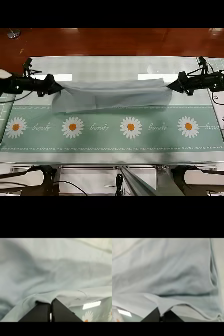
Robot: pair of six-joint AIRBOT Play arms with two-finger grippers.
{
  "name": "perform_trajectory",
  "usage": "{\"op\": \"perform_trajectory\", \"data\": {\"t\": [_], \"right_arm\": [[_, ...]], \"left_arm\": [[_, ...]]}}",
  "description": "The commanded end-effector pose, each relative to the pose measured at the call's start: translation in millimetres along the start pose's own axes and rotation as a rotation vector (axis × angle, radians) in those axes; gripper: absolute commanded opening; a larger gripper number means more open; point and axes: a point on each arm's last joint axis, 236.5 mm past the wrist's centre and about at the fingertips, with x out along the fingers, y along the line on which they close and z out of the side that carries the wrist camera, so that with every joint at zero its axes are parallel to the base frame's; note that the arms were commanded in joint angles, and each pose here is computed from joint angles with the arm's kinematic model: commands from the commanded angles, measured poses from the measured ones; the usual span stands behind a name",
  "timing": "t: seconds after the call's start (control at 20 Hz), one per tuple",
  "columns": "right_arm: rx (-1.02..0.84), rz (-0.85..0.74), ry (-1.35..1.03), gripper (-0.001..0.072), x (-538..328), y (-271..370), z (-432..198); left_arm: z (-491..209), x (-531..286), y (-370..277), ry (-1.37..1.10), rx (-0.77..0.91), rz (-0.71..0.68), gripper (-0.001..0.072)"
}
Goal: Fold the shirts.
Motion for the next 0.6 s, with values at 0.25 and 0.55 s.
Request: {"op": "perform_trajectory", "data": {"t": [0.25,0.55], "right_arm": [[0.016,0.03,0.02,0.0035,50.4,-8.7,37.5],[0.053,0.011,-0.02,0.062,43.7,-23.4,49.3]], "left_arm": [[54.4,58.8,-1.2,0.053,-0.002,-0.018,0.0022],[35.9,28.2,29.5,0.191,-0.069,0.037,0.0693]]}}
